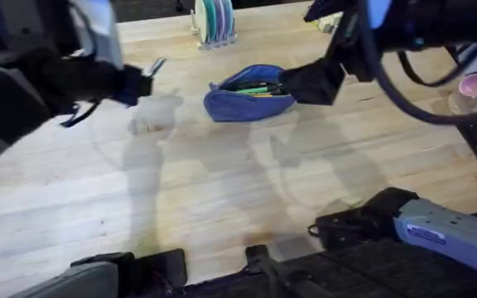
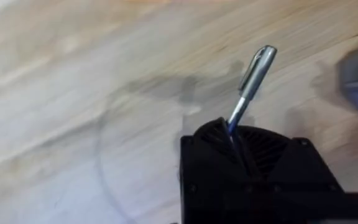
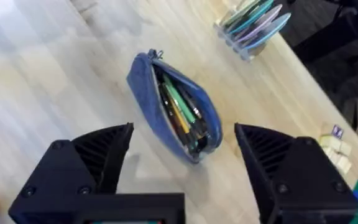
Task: Unzip the bag, pick up the pens from the table one at a time and place them inside, then zip the bag closed.
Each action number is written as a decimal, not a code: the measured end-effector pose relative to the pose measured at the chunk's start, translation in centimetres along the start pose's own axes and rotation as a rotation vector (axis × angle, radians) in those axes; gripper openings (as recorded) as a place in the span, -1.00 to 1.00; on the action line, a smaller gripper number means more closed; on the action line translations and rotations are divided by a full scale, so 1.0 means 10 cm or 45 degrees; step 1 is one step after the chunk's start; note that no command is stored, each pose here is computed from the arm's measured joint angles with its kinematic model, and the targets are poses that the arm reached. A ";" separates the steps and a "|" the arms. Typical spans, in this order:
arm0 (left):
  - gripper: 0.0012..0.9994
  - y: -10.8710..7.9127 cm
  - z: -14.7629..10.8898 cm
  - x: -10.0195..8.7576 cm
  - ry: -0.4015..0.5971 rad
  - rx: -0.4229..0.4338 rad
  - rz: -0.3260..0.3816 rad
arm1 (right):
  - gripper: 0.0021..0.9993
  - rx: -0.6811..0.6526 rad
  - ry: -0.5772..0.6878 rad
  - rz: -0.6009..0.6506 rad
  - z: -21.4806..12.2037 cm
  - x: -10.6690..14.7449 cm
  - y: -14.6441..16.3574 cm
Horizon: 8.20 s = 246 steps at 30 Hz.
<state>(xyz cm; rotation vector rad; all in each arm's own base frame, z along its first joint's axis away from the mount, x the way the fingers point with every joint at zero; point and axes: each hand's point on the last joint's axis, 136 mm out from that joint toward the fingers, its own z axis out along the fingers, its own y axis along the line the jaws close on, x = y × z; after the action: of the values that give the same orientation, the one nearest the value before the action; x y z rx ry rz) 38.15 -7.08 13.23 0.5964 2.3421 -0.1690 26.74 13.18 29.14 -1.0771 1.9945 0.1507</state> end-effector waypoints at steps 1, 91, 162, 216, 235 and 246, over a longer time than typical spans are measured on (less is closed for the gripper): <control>-0.92 -0.11 0.00 -0.08 -0.033 0.028 0.030 | 1.00 -0.001 0.001 0.017 -0.03 0.01 0.02; 0.99 -0.76 -0.23 -0.70 -0.362 0.326 0.167 | 1.00 0.020 -0.078 0.161 -0.60 0.10 0.27; 0.99 -0.37 0.18 0.32 -0.413 0.748 0.581 | 1.00 -0.262 0.193 0.311 1.29 -0.36 0.24; 0.99 -0.37 0.18 0.32 -0.414 0.748 0.581 | 1.00 -0.542 0.319 0.422 2.50 0.00 0.74; 0.99 -0.37 0.18 0.32 -0.413 0.748 0.581 | -0.08 -0.457 0.382 0.412 2.63 0.16 0.66; 0.99 -0.37 0.18 0.32 -0.414 0.748 0.582 | -0.94 -0.451 0.378 0.413 2.64 0.15 0.65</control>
<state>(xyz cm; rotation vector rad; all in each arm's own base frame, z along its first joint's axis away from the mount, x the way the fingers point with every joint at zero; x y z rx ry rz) 35.45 -9.67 9.65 1.2635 1.7736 -0.6956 37.86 28.35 9.46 -1.0267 2.4691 0.5619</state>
